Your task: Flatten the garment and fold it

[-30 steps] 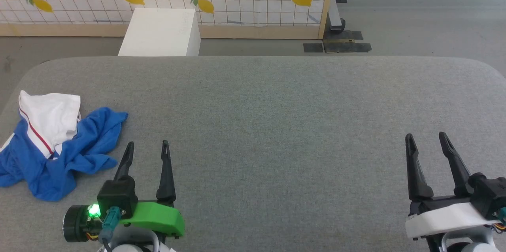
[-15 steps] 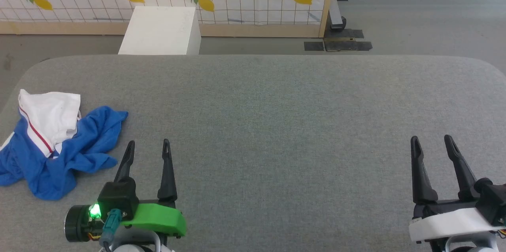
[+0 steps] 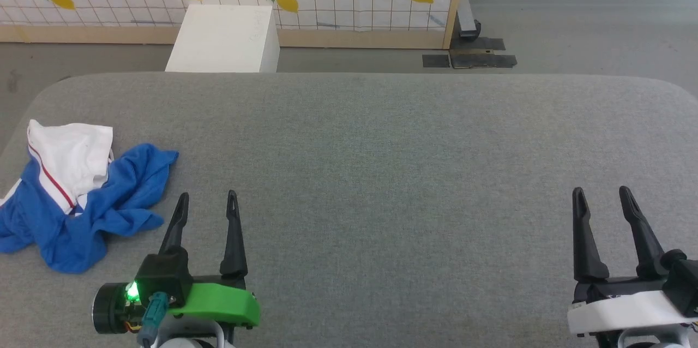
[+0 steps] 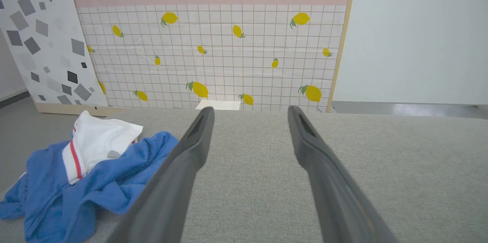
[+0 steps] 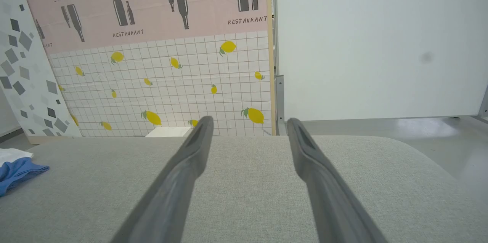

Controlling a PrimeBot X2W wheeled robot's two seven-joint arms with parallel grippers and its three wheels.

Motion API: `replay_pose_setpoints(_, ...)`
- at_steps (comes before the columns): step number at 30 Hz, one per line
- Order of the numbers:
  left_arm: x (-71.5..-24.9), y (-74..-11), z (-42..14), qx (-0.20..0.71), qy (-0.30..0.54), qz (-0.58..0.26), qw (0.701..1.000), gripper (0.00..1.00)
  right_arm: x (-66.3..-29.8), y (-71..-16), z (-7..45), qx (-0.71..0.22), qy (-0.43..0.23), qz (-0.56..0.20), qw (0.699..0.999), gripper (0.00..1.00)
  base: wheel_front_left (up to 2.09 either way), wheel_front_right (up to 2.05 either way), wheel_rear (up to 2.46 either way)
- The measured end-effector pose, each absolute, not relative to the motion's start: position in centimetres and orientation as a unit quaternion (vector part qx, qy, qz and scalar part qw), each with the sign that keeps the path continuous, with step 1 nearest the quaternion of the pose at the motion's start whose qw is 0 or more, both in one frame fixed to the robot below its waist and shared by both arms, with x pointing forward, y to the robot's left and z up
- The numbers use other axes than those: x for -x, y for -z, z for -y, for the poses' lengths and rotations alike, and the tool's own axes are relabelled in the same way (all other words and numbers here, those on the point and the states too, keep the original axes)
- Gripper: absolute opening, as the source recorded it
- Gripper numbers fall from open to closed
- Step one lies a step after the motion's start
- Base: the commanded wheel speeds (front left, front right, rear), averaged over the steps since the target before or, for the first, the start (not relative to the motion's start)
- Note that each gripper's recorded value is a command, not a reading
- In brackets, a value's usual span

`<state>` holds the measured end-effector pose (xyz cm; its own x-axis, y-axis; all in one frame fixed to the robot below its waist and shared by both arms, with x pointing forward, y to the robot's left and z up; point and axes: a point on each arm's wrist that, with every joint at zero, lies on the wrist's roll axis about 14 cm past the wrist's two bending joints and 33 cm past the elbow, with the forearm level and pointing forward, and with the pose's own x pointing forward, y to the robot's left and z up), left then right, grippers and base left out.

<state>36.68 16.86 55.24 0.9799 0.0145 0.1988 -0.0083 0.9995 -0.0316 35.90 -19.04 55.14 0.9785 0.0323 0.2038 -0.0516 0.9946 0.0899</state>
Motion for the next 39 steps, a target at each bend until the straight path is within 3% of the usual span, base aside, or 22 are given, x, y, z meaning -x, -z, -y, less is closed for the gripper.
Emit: replay_pose_setpoints(39, -36.26, -54.77, -17.1, 0.021, -0.013, 0.104, 0.994, 1.0, -35.65, -54.32, 18.93, -0.049, -0.022, 0.099, 0.994, 1.0, 0.0, 0.0, 0.0)
